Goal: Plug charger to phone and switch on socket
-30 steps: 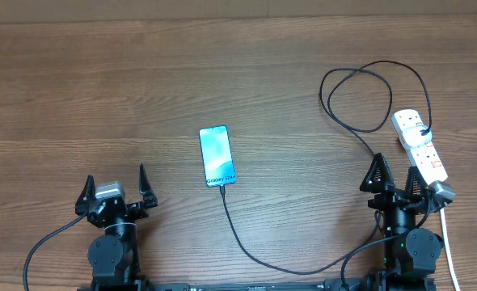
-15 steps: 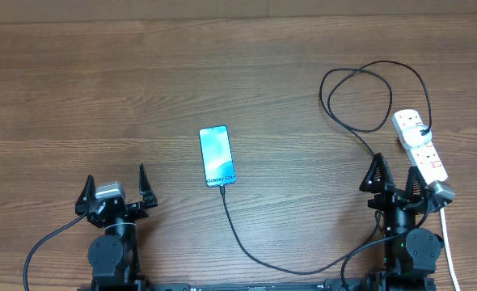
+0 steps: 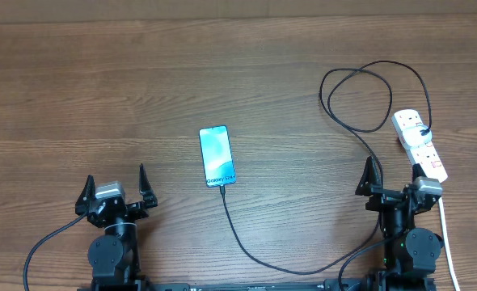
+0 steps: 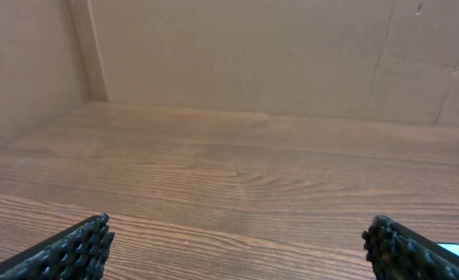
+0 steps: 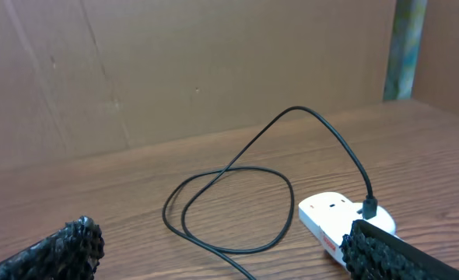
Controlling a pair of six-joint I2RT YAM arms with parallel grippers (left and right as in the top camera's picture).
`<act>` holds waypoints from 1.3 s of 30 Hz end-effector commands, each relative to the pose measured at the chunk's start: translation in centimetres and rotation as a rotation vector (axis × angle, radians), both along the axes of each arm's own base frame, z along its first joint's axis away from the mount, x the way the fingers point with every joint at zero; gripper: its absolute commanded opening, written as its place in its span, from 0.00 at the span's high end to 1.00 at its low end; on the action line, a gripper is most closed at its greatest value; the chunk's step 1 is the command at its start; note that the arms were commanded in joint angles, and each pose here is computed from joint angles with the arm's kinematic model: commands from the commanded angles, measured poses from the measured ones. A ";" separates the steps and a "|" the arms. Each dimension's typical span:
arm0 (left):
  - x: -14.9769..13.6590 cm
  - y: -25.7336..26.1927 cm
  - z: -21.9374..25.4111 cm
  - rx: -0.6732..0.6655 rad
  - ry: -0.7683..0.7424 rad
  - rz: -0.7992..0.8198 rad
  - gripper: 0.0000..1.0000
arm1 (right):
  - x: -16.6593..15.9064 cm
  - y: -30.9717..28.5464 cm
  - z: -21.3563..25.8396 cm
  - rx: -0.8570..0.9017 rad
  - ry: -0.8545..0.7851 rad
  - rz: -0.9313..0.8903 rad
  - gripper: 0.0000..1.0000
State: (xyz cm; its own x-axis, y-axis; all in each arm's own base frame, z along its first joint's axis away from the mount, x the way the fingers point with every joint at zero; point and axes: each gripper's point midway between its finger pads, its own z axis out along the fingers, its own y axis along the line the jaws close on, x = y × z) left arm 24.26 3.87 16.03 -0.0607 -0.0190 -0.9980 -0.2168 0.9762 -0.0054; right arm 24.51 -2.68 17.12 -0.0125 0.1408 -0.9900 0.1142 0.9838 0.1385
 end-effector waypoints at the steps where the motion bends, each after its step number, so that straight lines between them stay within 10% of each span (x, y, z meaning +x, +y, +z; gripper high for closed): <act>1: 0.1 -0.1 -0.3 0.021 0.015 -0.007 0.00 | 0.0 0.3 -0.2 -0.044 0.000 0.015 0.00; 39: 0.1 -0.1 -0.3 0.021 0.015 -0.007 0.00 | 0.1 2.6 -0.1 -0.044 -0.004 0.108 0.00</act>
State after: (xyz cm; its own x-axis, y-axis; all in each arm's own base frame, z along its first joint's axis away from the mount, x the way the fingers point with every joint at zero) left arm 24.26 3.87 16.03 -0.0607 -0.0190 -0.9980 -0.2168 0.9762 -0.0054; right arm 24.66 -0.04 17.13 -0.0275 0.0986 -0.9948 0.0064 0.9951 0.0984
